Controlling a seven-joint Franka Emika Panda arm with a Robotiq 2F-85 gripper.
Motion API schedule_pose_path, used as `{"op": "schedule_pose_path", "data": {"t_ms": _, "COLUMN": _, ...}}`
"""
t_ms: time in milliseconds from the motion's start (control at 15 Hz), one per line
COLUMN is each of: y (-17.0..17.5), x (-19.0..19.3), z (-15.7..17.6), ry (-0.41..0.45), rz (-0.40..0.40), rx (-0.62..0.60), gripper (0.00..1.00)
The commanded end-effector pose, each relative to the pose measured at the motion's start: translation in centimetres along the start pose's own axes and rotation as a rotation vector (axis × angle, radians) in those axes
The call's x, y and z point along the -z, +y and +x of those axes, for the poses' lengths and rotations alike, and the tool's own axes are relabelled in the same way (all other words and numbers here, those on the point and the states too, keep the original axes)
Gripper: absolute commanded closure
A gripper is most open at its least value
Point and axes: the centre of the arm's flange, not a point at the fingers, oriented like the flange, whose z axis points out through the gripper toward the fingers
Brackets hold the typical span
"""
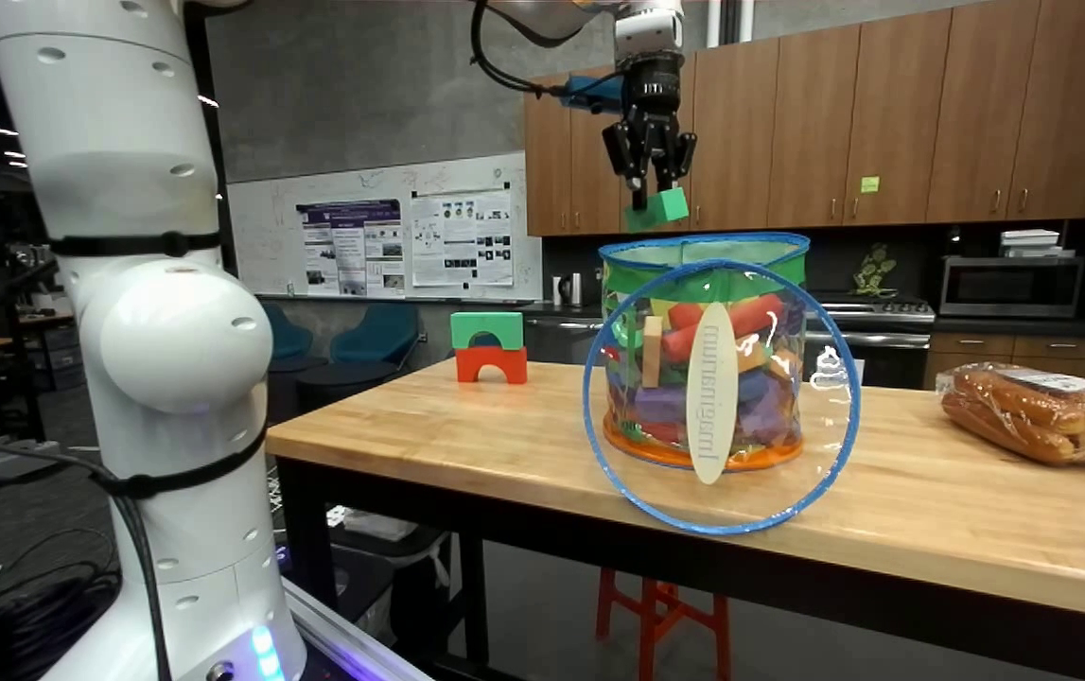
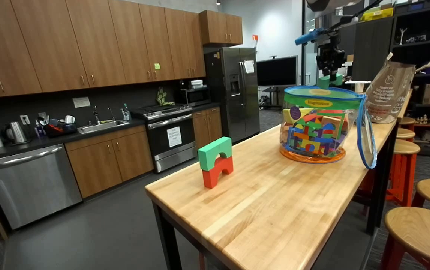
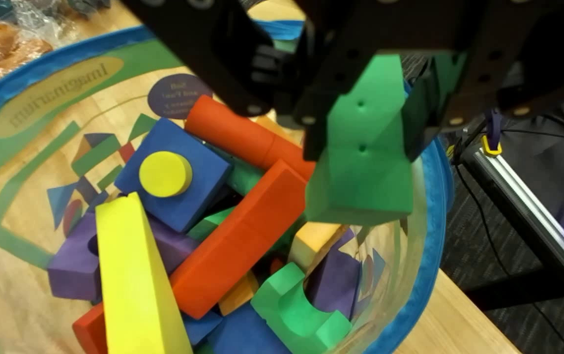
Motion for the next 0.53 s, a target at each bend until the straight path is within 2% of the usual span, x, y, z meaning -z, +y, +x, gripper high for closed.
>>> {"op": "schedule_pose_path", "data": {"t_ms": 0, "y": -0.73, "x": 0.69, "z": 0.41, "ry": -0.003, "rz": -0.038, "rx": 0.002, "gripper": 0.81}}
{"op": "schedule_pose_path", "data": {"t_ms": 67, "y": -0.74, "x": 0.70, "z": 0.45, "ry": -0.003, "rz": -0.044, "rx": 0.002, "gripper": 0.45}}
{"op": "schedule_pose_path", "data": {"t_ms": 133, "y": -0.77, "x": 0.74, "z": 0.46, "ry": -0.002, "rz": -0.046, "rx": 0.002, "gripper": 0.33}}
{"op": "schedule_pose_path", "data": {"t_ms": 267, "y": -0.91, "x": 0.71, "z": 0.52, "ry": 0.001, "rz": -0.047, "rx": 0.003, "gripper": 0.24}}
{"op": "schedule_pose_path", "data": {"t_ms": 467, "y": -1.01, "x": 0.87, "z": 0.50, "ry": -0.001, "rz": -0.041, "rx": 0.006, "gripper": 0.03}}
